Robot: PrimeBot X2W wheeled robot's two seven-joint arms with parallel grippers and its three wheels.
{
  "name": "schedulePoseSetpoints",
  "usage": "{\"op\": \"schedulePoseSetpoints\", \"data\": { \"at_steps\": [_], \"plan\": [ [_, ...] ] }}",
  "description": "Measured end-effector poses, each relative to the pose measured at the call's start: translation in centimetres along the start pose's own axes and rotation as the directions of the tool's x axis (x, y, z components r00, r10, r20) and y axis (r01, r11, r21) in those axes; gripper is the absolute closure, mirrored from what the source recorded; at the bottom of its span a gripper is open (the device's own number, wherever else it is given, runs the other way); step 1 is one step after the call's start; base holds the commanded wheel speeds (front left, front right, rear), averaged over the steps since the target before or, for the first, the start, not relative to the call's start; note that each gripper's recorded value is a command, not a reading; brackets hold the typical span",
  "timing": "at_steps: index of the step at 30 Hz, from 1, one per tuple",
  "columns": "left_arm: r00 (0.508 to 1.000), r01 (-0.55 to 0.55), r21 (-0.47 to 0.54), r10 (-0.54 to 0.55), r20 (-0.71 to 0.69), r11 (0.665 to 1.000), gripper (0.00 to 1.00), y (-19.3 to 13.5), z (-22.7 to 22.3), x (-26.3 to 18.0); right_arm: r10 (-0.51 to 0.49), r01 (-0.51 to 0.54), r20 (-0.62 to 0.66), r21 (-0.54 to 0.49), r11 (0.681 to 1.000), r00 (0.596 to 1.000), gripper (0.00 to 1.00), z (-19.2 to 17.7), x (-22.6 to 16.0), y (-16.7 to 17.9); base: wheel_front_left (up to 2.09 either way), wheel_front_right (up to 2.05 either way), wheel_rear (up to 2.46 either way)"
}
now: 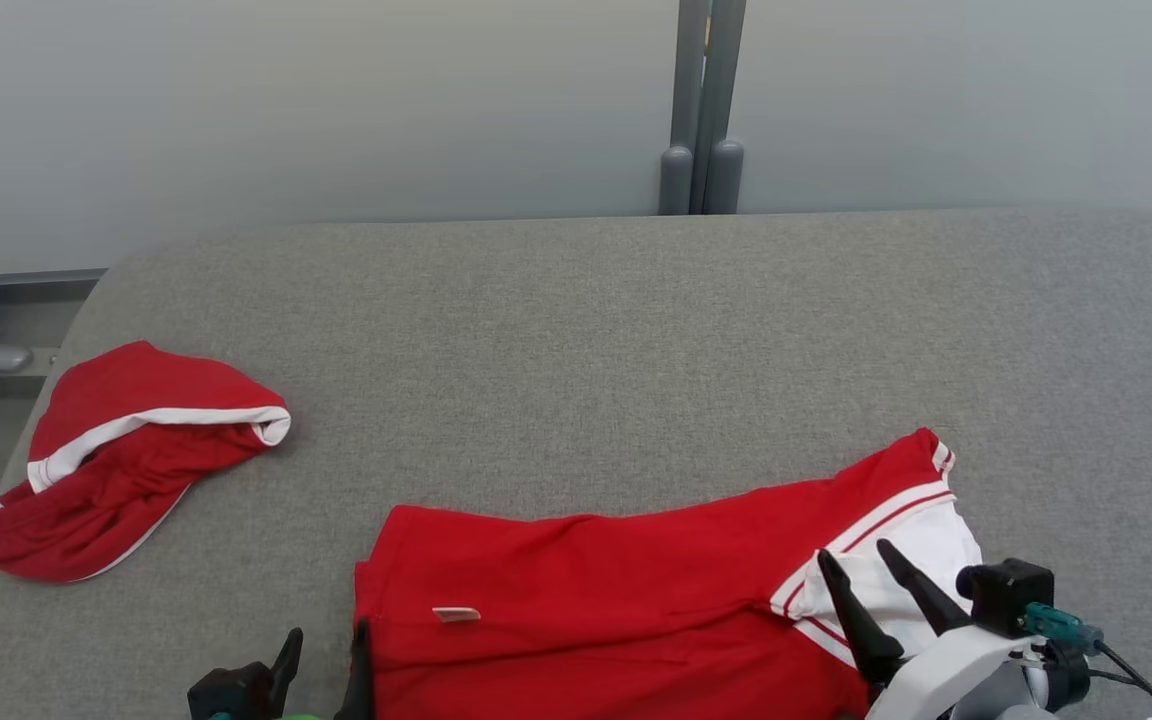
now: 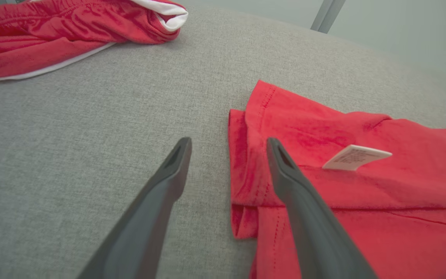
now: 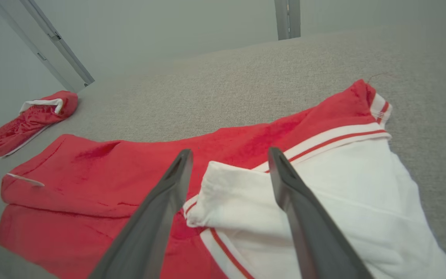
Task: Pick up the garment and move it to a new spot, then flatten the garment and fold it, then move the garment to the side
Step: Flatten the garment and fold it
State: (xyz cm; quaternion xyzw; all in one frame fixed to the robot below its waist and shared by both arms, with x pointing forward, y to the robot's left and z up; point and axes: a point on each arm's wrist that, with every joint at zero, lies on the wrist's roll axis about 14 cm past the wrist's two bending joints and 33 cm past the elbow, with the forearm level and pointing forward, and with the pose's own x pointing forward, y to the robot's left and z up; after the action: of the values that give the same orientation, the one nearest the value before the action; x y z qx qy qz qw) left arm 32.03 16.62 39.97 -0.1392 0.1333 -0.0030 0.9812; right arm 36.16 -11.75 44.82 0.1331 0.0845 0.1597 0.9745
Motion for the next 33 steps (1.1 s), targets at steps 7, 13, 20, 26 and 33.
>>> {"op": "schedulePoseSetpoints", "data": {
  "at_steps": [7,13,20,26,33],
  "plan": [
    [1.000,-0.016,-0.007,0.016,-0.005,1.000,0.00,0.4,-0.3,-0.3,0.091,-0.096,-0.080,-0.055,0.994,0.993,0.00,-1.5,-0.2,1.7,0.00,0.00,0.00],
    [1.000,-0.014,-0.020,0.014,-0.017,1.000,0.00,0.2,-0.7,-0.3,0.108,-0.118,-0.102,-0.099,0.988,0.989,0.00,-1.3,0.6,1.9,0.00,0.00,0.00],
    [1.000,-0.018,-0.031,0.017,-0.021,0.999,0.00,0.2,-0.8,-0.4,0.103,-0.124,-0.145,-0.142,0.982,0.984,0.38,-1.5,1.0,1.5,0.00,0.00,0.00],
    [1.000,-0.019,-0.034,0.018,-0.026,0.999,0.00,0.2,-1.0,-0.4,0.099,-0.128,-0.180,-0.159,0.979,0.979,0.58,-1.7,1.2,1.4,0.00,0.00,0.00],
    [1.000,-0.018,-0.036,0.018,-0.025,0.999,0.00,0.1,-0.9,-0.4,0.081,-0.113,-0.198,-0.156,0.981,0.977,1.00,-2.0,1.3,1.1,0.00,0.00,0.00]
  ]
}}
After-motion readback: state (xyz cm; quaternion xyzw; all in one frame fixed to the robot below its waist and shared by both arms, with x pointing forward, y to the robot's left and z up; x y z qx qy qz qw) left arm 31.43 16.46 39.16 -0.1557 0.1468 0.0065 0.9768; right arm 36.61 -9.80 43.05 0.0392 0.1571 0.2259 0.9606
